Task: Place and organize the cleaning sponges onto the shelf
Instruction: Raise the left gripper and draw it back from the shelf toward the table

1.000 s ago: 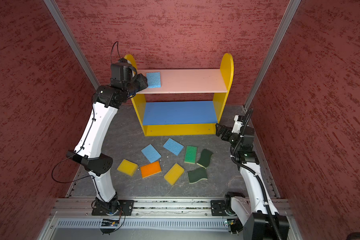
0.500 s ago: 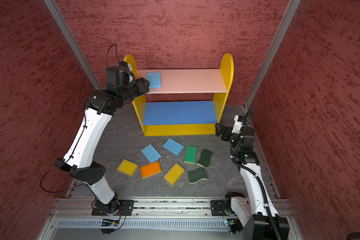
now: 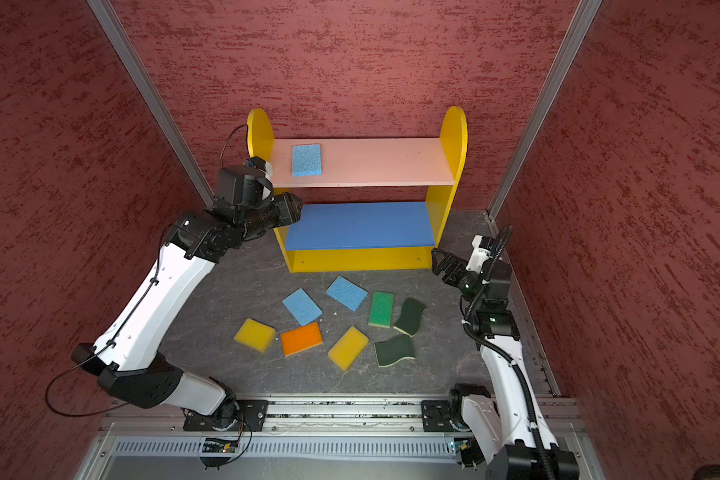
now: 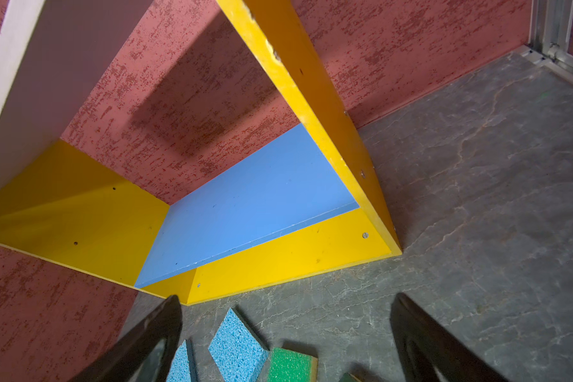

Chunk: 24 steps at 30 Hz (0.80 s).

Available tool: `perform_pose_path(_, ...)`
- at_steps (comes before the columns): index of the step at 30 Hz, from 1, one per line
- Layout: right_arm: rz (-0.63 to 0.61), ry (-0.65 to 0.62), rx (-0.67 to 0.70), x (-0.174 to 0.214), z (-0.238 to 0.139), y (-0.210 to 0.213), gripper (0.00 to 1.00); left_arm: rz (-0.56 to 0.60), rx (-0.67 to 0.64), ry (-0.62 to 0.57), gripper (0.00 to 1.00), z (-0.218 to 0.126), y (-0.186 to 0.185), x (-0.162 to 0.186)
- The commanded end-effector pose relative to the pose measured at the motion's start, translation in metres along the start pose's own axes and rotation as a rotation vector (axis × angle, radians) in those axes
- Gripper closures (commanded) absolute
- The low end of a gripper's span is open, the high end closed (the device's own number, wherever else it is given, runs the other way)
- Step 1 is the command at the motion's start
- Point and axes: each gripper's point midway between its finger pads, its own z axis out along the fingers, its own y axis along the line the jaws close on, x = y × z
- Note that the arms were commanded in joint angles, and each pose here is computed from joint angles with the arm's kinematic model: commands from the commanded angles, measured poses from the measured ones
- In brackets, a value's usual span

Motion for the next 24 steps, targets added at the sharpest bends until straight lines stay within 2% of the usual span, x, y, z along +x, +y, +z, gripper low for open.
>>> perform_pose_path(1,0.029,0.019,-0.058,0.004,-0.001,0.011,0.01,-0.024,-0.036,0.012,0.4,0.0,0.016,0.019)
perform_pose_path(4,0.043,0.04,-0.049,0.011,-0.001,0.008,0.01,-0.038,-0.066,0.054,0.4,0.002,0.03,0.042)
perform_pose_path(8,-0.047,0.026,-0.153,0.015,-0.012,0.026,0.01,-0.059,-0.099,0.101,0.4,0.006,0.046,0.071)
perform_pose_path(11,-0.055,-0.014,-0.158,0.014,-0.021,0.028,0.01,-0.069,-0.121,0.14,0.39,0.01,0.057,0.092)
perform_pose_path(13,-0.053,0.012,-0.195,0.018,-0.02,0.034,0.01,-0.07,-0.137,0.168,0.4,0.012,0.064,0.105)
perform_pose_path(20,0.061,0.054,-0.24,0.031,-0.005,0.037,0.01,-0.085,-0.185,0.228,0.39,0.015,0.084,0.137)
perform_pose_path(24,0.135,0.231,-0.266,0.056,0.019,0.041,0.02,-0.12,-0.202,0.275,0.39,0.021,0.098,0.159)
